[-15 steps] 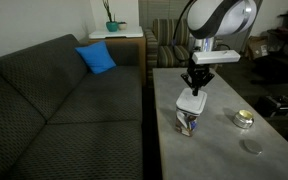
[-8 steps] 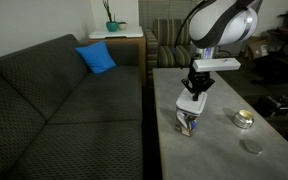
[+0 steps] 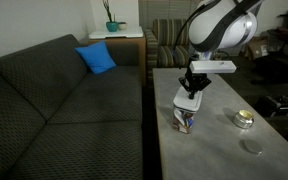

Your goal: Press the button on the white lid then remove the lid from the jar and put it on the table

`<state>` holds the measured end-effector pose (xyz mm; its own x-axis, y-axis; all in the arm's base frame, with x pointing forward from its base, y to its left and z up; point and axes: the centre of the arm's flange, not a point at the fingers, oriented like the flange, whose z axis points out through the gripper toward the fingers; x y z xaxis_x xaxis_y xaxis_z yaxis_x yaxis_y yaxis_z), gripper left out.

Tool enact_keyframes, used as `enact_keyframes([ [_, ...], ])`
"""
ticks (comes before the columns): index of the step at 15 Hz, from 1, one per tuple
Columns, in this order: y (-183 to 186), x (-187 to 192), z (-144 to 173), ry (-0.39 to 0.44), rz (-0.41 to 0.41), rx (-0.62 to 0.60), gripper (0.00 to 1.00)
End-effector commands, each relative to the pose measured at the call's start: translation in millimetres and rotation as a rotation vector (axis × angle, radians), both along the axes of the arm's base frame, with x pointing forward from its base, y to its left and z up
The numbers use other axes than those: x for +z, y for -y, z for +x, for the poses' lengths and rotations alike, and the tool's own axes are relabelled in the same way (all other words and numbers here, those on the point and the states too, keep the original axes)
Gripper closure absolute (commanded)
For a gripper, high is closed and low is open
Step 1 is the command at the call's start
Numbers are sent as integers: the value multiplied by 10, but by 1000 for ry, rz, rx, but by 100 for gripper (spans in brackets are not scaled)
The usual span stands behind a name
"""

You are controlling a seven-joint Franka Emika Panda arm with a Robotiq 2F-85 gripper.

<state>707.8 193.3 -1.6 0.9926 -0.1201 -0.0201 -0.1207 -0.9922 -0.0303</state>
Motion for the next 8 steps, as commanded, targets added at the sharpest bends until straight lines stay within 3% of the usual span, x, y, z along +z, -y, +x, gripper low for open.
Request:
enact_keyframes([
  [1, 22, 79, -131, 53, 32, -14, 100],
  [5, 30, 173, -160, 122, 49, -9, 100],
  [8, 22, 148, -143, 128, 46, -11, 100],
])
